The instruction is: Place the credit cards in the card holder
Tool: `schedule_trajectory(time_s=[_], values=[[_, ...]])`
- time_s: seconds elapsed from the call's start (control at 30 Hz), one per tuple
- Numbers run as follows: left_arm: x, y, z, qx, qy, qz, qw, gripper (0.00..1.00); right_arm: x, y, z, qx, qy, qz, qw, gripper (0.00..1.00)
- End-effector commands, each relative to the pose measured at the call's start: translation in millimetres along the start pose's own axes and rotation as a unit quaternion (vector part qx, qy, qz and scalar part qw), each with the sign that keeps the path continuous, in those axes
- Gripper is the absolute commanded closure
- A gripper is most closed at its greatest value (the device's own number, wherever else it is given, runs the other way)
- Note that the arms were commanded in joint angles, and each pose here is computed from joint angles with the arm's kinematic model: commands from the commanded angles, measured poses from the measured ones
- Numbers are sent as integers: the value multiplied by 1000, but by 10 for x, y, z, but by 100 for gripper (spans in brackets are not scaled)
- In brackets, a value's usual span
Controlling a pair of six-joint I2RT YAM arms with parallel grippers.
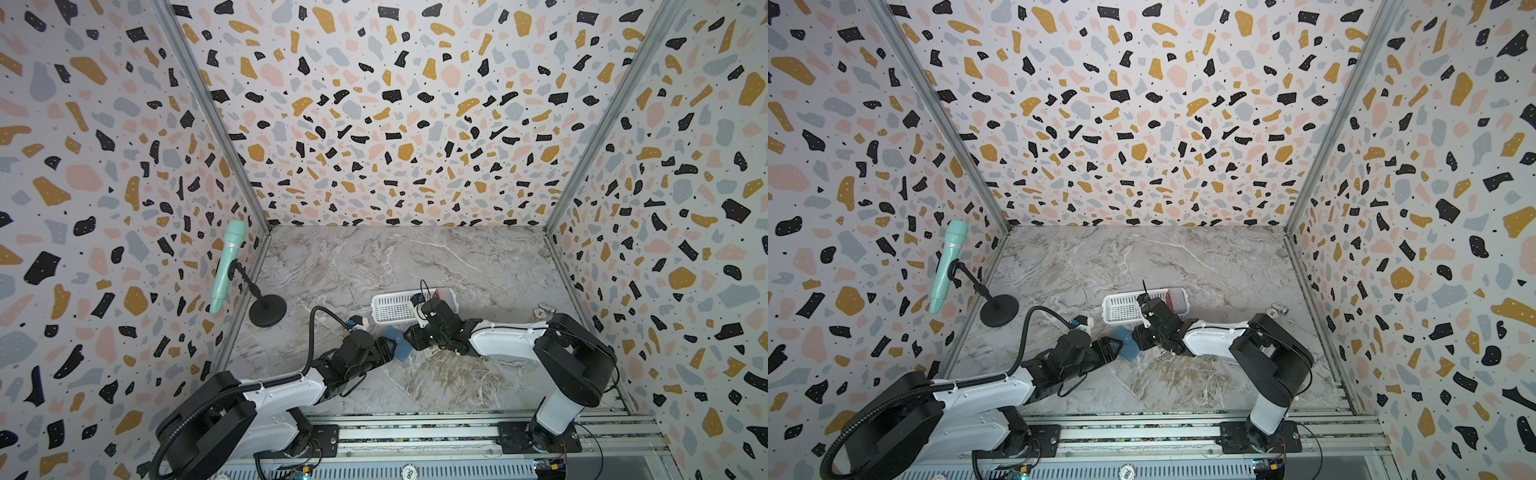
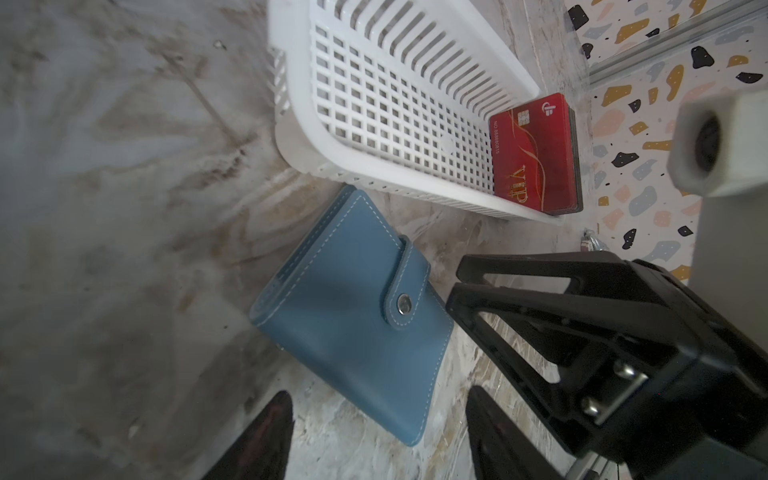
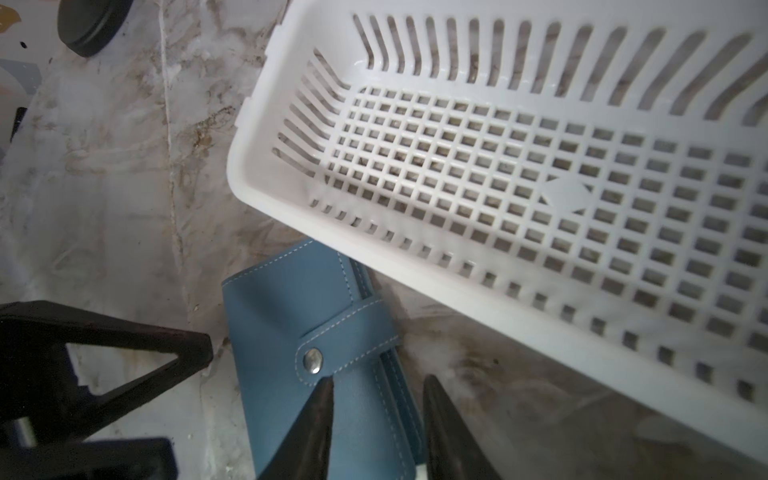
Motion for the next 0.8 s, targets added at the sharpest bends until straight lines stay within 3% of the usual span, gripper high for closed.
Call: schedule_trajectory(time_s=[0.0,0.43,0.77], values=[[26,-49,17,24,5,3,1000,32,-70,53,15,-14,-1,-6,1000,63],[96,-121,155,34,26,6,999,34,305,40,-196,-43,6,30,999,66],[317,-305,303,51,66,26,996,36,632,17,-464,-20,4,53,998,69]])
Point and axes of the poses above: each gripper's point midway between its finger pads, its own z axis out along the fingers, its own y axis along the line the jaws close on, x = y × z, the point moved 6 cm from there along -z, back along the fingers, and after that the axes turned 1 degree about -z, right-handed, at the moved point
